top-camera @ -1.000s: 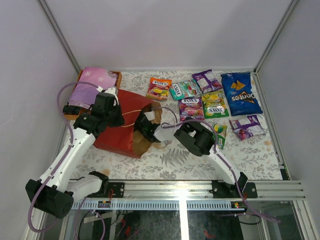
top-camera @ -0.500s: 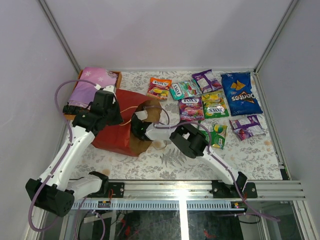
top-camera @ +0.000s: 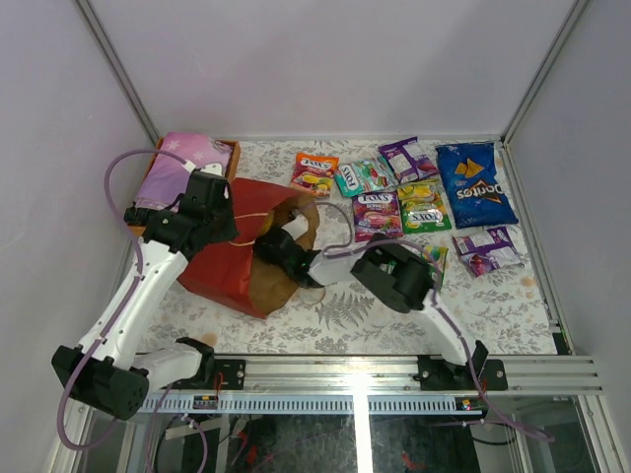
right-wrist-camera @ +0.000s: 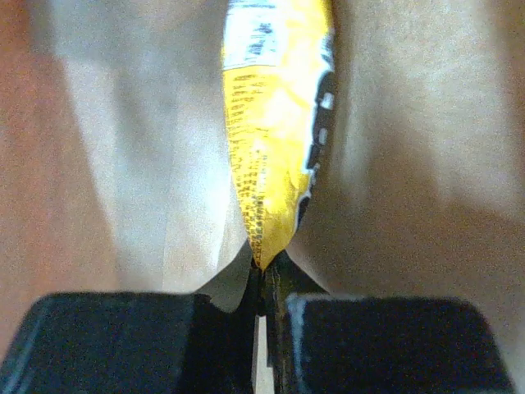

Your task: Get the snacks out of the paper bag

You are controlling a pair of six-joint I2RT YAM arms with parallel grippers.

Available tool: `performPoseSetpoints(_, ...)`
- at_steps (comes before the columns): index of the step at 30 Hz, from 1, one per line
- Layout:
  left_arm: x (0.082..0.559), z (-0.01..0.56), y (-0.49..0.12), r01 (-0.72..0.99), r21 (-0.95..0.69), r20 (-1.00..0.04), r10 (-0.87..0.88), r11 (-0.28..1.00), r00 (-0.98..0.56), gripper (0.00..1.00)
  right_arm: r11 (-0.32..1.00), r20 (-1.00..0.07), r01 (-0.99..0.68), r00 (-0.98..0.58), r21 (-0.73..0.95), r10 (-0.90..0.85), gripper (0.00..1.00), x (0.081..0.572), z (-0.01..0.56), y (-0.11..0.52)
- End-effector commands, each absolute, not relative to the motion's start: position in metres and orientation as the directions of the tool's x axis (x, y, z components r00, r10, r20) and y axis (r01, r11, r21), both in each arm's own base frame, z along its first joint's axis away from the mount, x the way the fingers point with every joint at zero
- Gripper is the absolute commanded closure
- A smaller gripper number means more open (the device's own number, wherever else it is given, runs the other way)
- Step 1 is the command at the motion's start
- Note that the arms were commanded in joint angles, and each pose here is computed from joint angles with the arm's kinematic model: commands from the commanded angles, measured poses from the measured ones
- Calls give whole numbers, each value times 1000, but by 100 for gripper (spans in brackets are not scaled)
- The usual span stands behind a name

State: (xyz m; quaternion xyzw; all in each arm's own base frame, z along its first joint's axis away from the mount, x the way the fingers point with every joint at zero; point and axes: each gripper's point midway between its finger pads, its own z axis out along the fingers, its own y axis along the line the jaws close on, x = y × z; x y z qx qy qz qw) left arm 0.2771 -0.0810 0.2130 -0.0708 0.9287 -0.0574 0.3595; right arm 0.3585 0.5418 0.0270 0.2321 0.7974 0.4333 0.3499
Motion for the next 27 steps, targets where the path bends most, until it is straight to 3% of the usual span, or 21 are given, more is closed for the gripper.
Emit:
performPoseSetpoints(1,283,226,-59,-174,-85,-692,-184,981,-699,100,452,-457,-194,-659,871,597,100,323,151,511)
performPoseSetpoints(7,288,236,-47,-245,-69,-717,-219,967,-662,100,475,-605,-454,-761,754,234,100,233,185,458)
performPoseSetpoints(12,295,248,-45,-276,-77,-732,-242,958,-636,100,330,-664,-598,-734,731,143,100,186,221,389)
performPoseSetpoints(19,307,299,-28,-325,-84,-785,-264,942,-560,100,407,-739,-669,-674,622,21,100,169,218,308)
performPoseSetpoints(22,308,306,-20,-356,-81,-797,-275,931,-538,100,464,-709,-645,-704,607,-51,100,178,188,299)
performPoseSetpoints(27,308,306,-9,-397,-73,-801,-291,915,-524,100,518,-537,-495,-840,698,-80,100,213,122,302)
